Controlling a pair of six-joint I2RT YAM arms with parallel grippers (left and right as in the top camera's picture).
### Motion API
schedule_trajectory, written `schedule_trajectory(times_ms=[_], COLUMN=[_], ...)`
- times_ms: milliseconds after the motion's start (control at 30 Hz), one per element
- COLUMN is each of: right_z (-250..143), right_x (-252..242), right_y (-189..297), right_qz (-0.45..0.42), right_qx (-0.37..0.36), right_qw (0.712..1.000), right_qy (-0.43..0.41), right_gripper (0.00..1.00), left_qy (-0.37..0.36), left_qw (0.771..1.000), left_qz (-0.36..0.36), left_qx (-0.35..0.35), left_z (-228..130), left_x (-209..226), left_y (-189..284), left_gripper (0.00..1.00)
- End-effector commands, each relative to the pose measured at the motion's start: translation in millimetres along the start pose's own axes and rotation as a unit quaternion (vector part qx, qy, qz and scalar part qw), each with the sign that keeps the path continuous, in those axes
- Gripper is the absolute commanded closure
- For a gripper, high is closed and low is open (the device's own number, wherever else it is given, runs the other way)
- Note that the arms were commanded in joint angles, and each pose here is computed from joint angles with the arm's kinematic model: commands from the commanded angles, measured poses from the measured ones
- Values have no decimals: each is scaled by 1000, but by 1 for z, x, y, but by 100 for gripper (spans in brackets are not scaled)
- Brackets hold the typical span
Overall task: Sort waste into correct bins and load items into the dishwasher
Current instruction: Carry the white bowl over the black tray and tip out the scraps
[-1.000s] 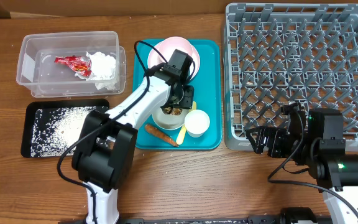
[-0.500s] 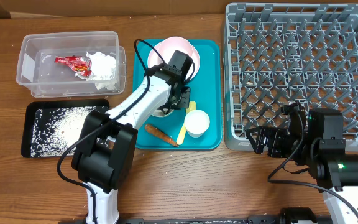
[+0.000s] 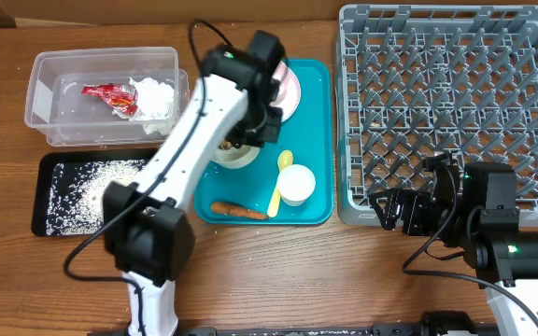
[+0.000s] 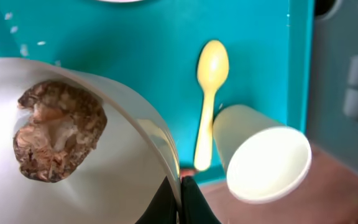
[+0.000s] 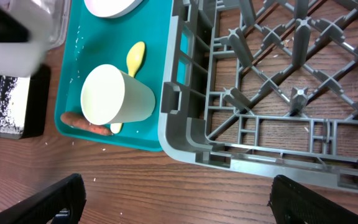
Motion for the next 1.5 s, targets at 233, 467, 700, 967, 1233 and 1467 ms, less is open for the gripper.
schedule_trajectory(times_ms=[233,467,700,967,1233,1467], right_z=[7,8,8,8,7,4], right_x=[6,6,6,6,6,5], right_y=[6,6,6,6,6,6], right_qz=[8,9,9,9,8,6], right_qx=[-14,-16,-16,-16,-13,-8], right_qw=[1000,1000,1000,1000,1000,1000], right_qy=[9,10,10,10,8,6], right_gripper=[3,3,3,3,4,4], left_qy=[40,66,138,233,344,359], left_qw=[978,934,850,757,661,654], left_qz=[-134,-271,-392,-428,-488,-499], left_qx=[-153,-224,-323,-436,-454,-441], left_z=[-41,-72,-111,-157,-183,-182], left_x=[80,132,180,227,258,261], left_y=[124,127,93,57,21,14], left_gripper=[96,96,96,96,96,96])
Point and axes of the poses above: each gripper's point midway between its finger pads, its own y axis back along the fingers, its own x axis along the line the jaws close on, z = x × y, the point moved 4 cm from there along y, back along the fingers, and after that the axes turned 11 degrees about -y, right-handed, at the moved point
